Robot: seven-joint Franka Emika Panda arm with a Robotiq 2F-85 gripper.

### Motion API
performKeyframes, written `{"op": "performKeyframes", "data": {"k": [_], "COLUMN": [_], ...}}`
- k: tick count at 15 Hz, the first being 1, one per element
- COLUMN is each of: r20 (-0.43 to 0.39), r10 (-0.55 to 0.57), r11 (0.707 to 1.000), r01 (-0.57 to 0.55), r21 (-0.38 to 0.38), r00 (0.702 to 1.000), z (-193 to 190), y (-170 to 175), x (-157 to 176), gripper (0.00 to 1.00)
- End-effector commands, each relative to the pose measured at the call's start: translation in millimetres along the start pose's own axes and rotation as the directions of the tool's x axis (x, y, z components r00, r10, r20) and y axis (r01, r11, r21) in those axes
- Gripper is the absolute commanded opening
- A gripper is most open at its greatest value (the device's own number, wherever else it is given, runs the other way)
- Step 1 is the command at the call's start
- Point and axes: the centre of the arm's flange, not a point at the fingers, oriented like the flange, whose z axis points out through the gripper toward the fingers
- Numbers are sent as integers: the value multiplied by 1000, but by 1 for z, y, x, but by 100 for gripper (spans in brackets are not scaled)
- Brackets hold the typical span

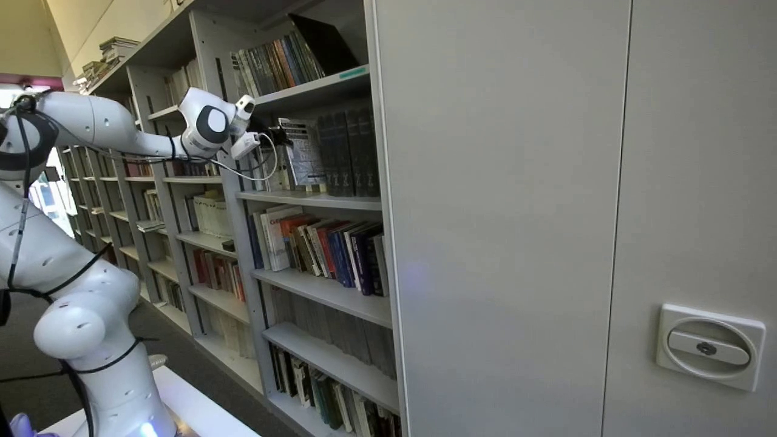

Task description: Put the thin white book that is with the grey books with the other thin white books

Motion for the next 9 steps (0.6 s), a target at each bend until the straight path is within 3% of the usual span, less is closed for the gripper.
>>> {"op": "performKeyframes", "data": {"k": [1, 5, 9], "r20": [13, -4, -90], "r10": [-48, -14, 31], "r11": [999, 996, 975], "r01": [48, 14, -10], "r21": [-2, 84, 221], "r00": [999, 1000, 995], "z": [-50, -71, -87], "y": [14, 16, -8], "x": [-33, -45, -20], "gripper": [2, 2, 2]}}
